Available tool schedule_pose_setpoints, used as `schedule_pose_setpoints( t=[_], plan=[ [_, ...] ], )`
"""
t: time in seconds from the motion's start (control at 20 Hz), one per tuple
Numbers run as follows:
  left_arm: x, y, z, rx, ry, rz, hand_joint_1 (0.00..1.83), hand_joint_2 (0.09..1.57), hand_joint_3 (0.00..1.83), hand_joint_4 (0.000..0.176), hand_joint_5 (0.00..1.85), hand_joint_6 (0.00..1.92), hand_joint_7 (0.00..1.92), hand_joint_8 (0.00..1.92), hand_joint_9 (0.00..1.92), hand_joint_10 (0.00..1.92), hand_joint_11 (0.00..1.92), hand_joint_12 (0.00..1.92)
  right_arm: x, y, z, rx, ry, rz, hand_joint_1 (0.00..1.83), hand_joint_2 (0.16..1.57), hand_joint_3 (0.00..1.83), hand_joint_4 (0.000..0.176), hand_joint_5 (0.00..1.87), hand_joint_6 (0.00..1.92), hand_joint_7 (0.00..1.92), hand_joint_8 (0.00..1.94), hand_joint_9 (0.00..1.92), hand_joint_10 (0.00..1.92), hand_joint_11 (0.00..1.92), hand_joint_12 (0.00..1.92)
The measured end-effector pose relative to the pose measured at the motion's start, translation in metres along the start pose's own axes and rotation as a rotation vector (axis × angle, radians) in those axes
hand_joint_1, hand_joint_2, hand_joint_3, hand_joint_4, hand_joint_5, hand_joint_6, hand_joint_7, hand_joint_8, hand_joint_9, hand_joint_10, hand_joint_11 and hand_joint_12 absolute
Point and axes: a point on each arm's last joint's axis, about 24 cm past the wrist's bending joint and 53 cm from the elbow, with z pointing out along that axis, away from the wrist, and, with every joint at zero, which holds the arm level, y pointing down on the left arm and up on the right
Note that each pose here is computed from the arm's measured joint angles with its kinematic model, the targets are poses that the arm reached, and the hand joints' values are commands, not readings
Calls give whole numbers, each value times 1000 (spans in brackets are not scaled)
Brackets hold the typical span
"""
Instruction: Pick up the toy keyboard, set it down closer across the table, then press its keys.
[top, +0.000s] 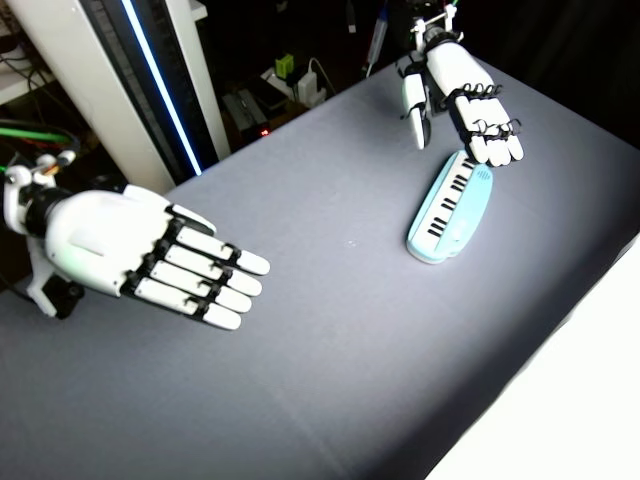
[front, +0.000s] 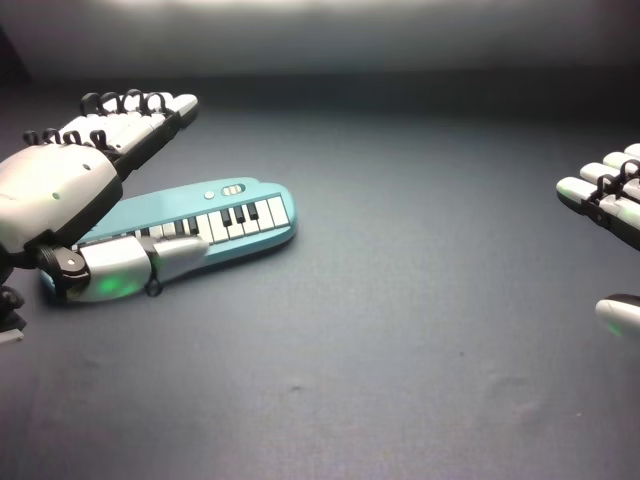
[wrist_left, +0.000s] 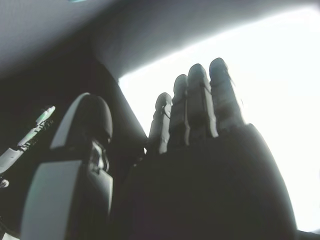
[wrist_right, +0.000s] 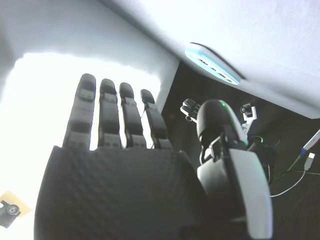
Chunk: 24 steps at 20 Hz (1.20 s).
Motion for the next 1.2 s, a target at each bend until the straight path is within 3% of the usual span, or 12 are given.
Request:
schedule_pose_setpoints(
  t=[0.2,0.25,0.4,0.45,0.55,0.85,0.9,0.95,1.05,1.1,1.15,1.2],
  plan=[
    [3,10,2,-26,19,21,591,1097,0,72,0,0,0,0,0,0,0,0,0,-1,0,2,-1,1,190,1408,1,11,0,0,0,0,0,0,0,0],
    [4,20,4,-59,25,34,617,1086,0,57,0,0,0,0,0,0,0,0,0,0,0,1,-1,1,180,1406,0,17,0,0,0,0,0,0,0,0],
    [4,51,9,-162,33,37,649,1066,0,51,0,0,0,0,0,0,0,0,1,-2,-1,4,3,0,158,1409,2,17,0,0,0,0,0,0,0,0],
    [4,63,12,-202,37,31,677,1040,0,40,0,0,0,0,0,0,0,0,1,-2,-1,5,3,-1,158,1409,2,15,0,0,0,0,0,0,0,0],
    [6,71,16,-234,46,34,707,1007,0,48,0,0,0,0,0,0,0,0,1,-3,-2,9,2,1,159,1403,0,18,0,0,0,0,0,0,0,0],
    [26,98,32,-330,117,40,789,924,0,124,0,0,0,0,0,0,0,0,1,-4,-2,12,2,5,169,1393,0,10,0,0,0,0,0,0,0,0],
    [28,100,33,-336,124,42,803,929,0,128,0,0,0,0,0,0,0,0,1,-3,-2,10,1,5,178,1390,0,14,0,0,0,0,0,0,0,0],
    [31,103,33,-346,131,37,812,924,0,126,0,0,0,0,0,0,0,0,1,-3,-2,10,2,6,182,1392,0,5,0,0,0,0,0,0,0,0],
    [33,108,34,-361,132,20,878,936,0,108,0,0,0,0,0,0,0,0,1,-3,-2,11,1,11,212,1393,0,10,0,0,0,0,0,0,0,0],
    [32,110,35,-365,129,15,927,955,6,86,0,0,0,0,0,0,4,2,1,-4,-2,11,1,13,198,1395,0,7,0,0,0,0,0,0,0,0],
    [31,110,37,-367,125,9,948,983,15,81,0,0,0,0,0,0,66,33,2,-4,-3,10,2,15,182,1397,1,6,0,0,0,0,0,0,0,0],
    [31,110,37,-368,124,7,988,1069,0,74,0,0,0,0,16,47,12,588,2,-4,-3,12,5,20,191,1398,1,7,0,0,0,0,0,0,0,0]
  ],
)
